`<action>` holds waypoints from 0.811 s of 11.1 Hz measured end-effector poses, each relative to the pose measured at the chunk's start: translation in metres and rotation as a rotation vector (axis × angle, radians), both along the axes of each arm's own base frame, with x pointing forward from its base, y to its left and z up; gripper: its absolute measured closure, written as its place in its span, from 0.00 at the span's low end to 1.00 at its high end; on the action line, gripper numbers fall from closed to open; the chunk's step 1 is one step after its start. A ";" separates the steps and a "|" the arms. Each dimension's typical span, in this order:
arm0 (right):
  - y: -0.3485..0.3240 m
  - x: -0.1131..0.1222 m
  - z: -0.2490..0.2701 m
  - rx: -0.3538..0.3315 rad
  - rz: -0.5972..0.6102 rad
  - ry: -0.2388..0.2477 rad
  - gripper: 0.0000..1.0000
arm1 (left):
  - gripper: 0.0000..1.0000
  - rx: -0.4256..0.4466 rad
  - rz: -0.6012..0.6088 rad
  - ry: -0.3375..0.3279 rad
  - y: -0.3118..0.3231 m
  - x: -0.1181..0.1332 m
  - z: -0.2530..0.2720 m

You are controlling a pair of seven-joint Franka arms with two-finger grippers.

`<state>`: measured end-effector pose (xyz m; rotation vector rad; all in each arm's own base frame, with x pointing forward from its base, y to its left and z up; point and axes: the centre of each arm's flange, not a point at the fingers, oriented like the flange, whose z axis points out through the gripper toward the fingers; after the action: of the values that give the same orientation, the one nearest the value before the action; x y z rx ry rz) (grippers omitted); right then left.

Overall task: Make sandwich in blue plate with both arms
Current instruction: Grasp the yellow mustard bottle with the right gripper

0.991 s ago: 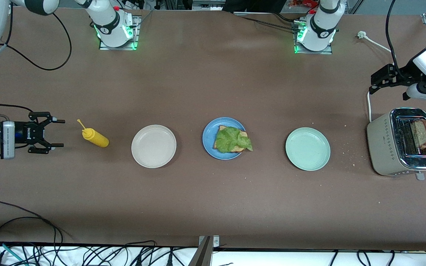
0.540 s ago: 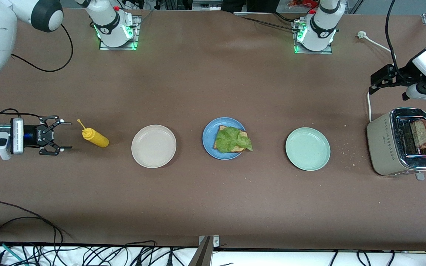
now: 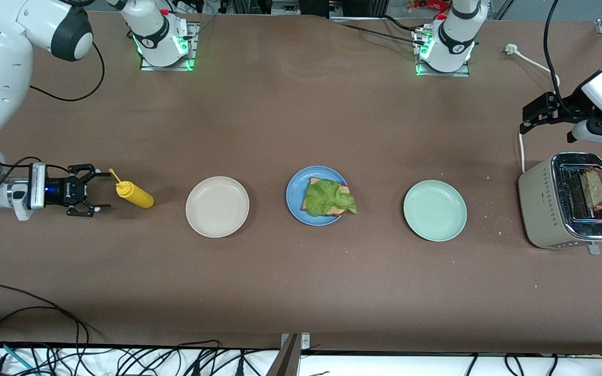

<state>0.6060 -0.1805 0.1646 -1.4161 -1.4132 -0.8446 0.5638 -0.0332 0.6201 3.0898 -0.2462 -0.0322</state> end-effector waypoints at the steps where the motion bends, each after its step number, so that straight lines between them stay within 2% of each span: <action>1: -0.001 -0.002 -0.008 0.010 0.003 -0.015 0.00 | 0.00 -0.002 0.001 0.003 0.000 0.001 -0.002; 3: 0.000 -0.003 -0.022 0.040 -0.013 -0.045 0.00 | 0.00 -0.003 0.001 0.006 0.000 0.002 -0.004; 9: 0.038 0.000 -0.053 0.150 -0.008 -0.052 0.00 | 0.00 -0.003 0.001 0.007 0.000 0.002 -0.004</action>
<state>0.6061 -0.1426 0.1120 -1.2949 -1.3535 -0.9782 0.5657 -0.0331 0.6164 3.0862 -0.2448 -0.0423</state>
